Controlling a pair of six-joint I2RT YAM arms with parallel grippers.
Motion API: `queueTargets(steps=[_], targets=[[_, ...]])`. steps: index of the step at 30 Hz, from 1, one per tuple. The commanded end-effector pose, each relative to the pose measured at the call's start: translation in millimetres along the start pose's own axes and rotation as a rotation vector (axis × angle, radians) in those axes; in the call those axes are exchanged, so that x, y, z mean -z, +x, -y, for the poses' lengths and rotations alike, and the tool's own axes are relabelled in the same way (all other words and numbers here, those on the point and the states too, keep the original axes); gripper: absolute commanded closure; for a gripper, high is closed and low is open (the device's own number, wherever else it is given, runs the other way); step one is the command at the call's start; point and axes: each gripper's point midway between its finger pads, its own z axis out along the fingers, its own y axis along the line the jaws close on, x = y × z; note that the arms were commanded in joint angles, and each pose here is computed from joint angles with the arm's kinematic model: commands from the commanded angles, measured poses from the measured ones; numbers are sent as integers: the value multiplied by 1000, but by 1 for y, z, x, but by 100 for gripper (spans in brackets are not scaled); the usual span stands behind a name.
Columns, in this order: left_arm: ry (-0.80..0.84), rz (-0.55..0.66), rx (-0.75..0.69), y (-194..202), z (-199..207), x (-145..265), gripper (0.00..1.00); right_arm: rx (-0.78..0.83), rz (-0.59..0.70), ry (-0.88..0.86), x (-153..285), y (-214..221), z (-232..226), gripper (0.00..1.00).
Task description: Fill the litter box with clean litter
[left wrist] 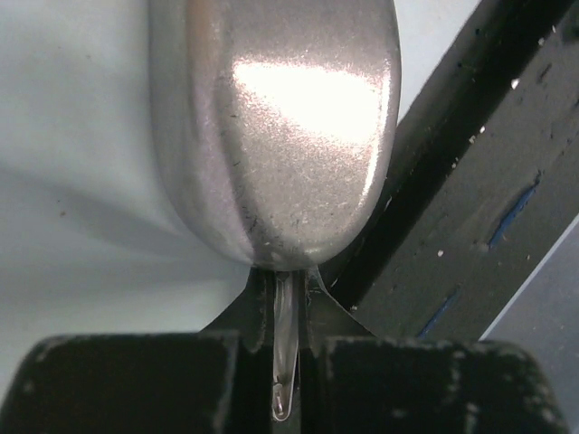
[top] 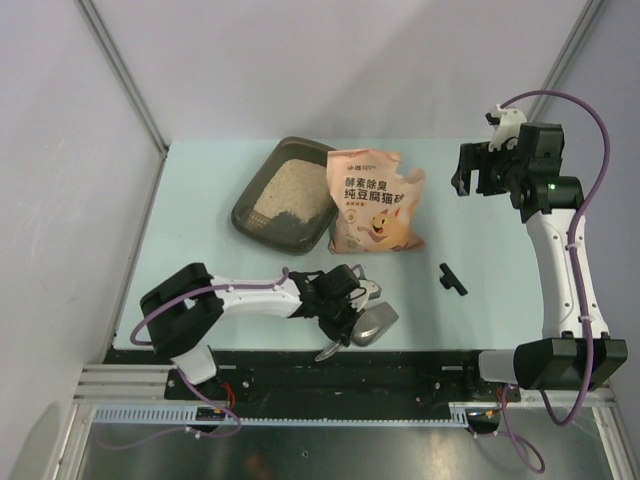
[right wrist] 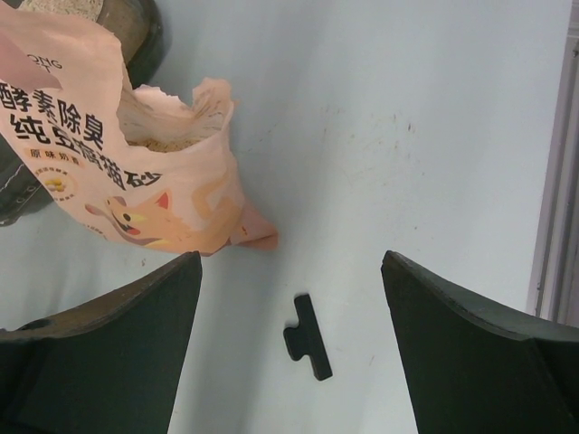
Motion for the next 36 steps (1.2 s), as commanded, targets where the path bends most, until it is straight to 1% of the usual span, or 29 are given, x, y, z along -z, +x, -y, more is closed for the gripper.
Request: queueTargets(steps=[1,3,4,5,8,9,10,12,13,14,15,16,17,18,19,20,21,23,24,25,26,27,28,29,30,31,33,34,36], targets=[[-1,-40,-73,12,-18,9,100,37,76,14,10,-27,4,14],[112,33,-144,-10,-4,28,100,28,116,10,20,-38,9,14],[135,107,-159,-36,-5,44,100,24,152,13,25,-47,12,14],[158,167,-227,-51,-1,59,100,-7,176,12,30,-51,19,14],[150,318,-438,-93,-4,95,100,-59,242,-11,43,-67,24,14],[193,353,-483,-101,1,105,100,-67,261,-24,44,-71,24,14],[191,399,-523,-113,-11,118,100,-70,274,-57,47,-75,19,14],[219,486,-552,-142,-17,144,100,-82,296,-91,48,-81,14,14],[261,534,-537,-154,-25,162,100,-82,306,-128,49,-83,7,14],[270,567,-537,-167,-28,174,100,-81,308,-156,48,-83,3,14],[272,618,-551,-191,-29,193,100,-86,326,-190,48,-88,-2,14],[281,652,-524,-202,-35,210,100,-86,330,-250,49,-89,-12,14],[278,681,-522,-213,-36,223,100,-104,323,-285,45,-86,-17,14],[265,737,-551,-234,-31,249,100,-102,349,-317,44,-92,-20,14],[270,752,-516,-244,-35,258,100,-130,338,-408,44,-91,-35,14],[278,774,-518,-253,-32,268,100,-138,328,-451,37,-90,-41,14],[269,831,-555,-269,-24,292,100,-136,335,-486,34,-92,-47,14],[279,876,-538,-283,-19,310,100,-119,319,-621,34,-92,-76,15],[264,941,-579,-297,-9,334,100,-94,328,-676,31,-95,-87,15],[278,959,-529,-303,-10,343,100,-66,315,-772,35,-94,-111,15],[284,981,-518,-310,-9,351,100,-44,314,-820,36,-93,-124,15],[291,1034,-548,-319,-2,371,100,-20,319,-858,33,-94,-133,15],[326,1044,-489,-322,-3,379,100,7,312,-917,36,-92,-149,15],[348,1046,-470,-326,-4,380,100,36,304,-969,38,-89,-170,14],[360,1072,-487,-328,0,391,100,48,306,-987,35,-88,-176,14],[386,1067,-448,-327,0,393,100,57,303,-1008,34,-87,-184,14],[421,1097,-479,-325,5,401,100,80,309,-1046,32,-86,-200,14],[440,1090,-450,-324,6,402,100,76,308,-1055,28,-86,-204,14],[453,1082,-448,-320,6,401,100,69,326,-1105,32,-91,-216,14]])
